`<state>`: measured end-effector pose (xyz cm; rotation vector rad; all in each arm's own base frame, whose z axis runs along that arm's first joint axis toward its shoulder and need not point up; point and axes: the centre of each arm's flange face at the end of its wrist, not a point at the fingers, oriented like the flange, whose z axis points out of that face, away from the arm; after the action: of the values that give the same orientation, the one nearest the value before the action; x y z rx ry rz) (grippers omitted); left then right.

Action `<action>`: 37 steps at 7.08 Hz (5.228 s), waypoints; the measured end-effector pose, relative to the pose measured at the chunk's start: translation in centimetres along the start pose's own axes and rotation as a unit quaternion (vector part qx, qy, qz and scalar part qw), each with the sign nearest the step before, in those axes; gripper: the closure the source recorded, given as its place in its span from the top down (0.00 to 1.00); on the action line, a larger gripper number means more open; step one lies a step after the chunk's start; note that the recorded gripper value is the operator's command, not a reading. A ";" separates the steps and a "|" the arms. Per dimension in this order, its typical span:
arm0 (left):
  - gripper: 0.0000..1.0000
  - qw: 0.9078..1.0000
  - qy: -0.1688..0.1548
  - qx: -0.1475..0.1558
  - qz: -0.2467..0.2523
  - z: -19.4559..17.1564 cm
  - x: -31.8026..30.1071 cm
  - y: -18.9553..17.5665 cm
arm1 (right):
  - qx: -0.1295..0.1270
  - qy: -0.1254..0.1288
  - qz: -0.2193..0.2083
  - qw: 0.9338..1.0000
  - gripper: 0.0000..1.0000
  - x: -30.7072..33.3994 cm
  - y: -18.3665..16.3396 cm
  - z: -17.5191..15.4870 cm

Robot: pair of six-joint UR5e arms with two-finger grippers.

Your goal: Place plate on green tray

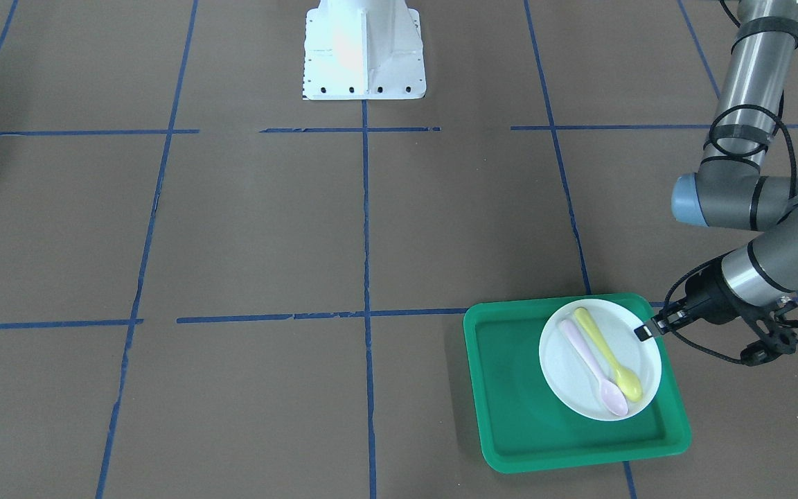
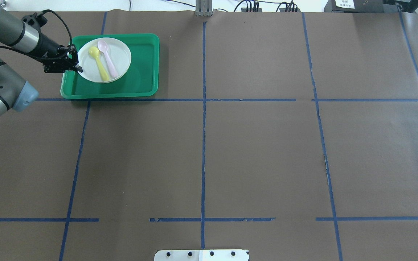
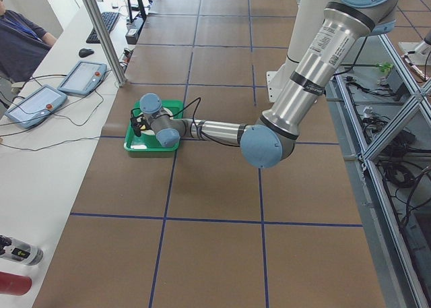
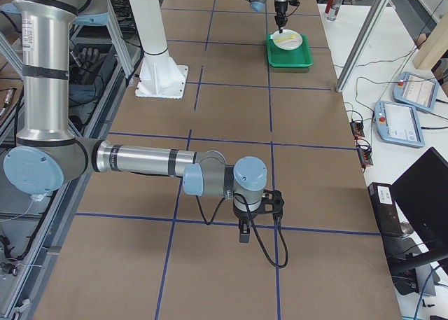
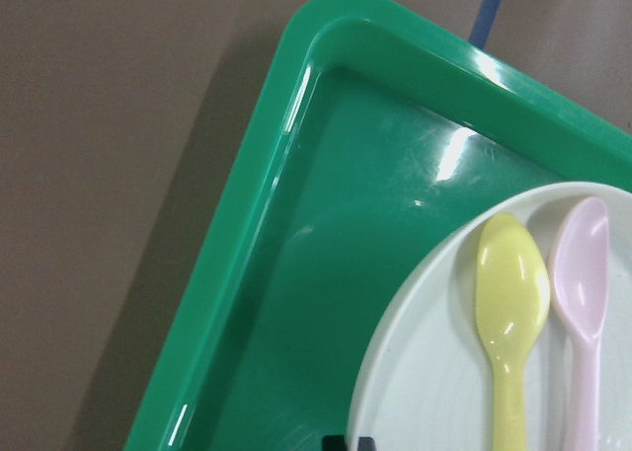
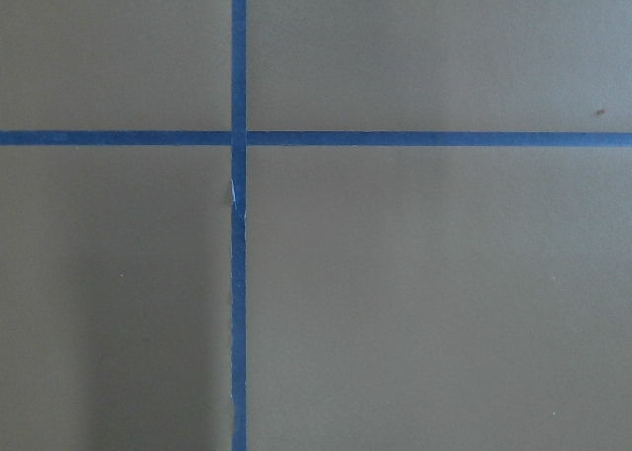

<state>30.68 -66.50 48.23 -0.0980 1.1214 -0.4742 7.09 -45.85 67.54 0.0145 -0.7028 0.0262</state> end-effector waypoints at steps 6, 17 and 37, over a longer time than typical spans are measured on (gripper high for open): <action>1.00 0.999 0.016 0.017 -0.031 2.4 0.3 0.8 | -0.001 0.000 0.000 1.000 1.00 0.1 0.0 0.1; 1.00 0.936 -0.092 0.040 0.338 -21.3 -1.3 3.3 | 0.000 0.000 0.000 1.000 1.00 0.0 0.0 0.0; 1.00 0.957 -0.185 -0.033 0.220 -27.2 -36.4 -0.3 | 0.000 0.000 0.000 1.000 1.00 0.0 0.0 0.0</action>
<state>-6.02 -47.41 67.04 0.0075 0.7575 -0.0135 7.09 -45.86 67.57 0.0140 -0.7022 0.0264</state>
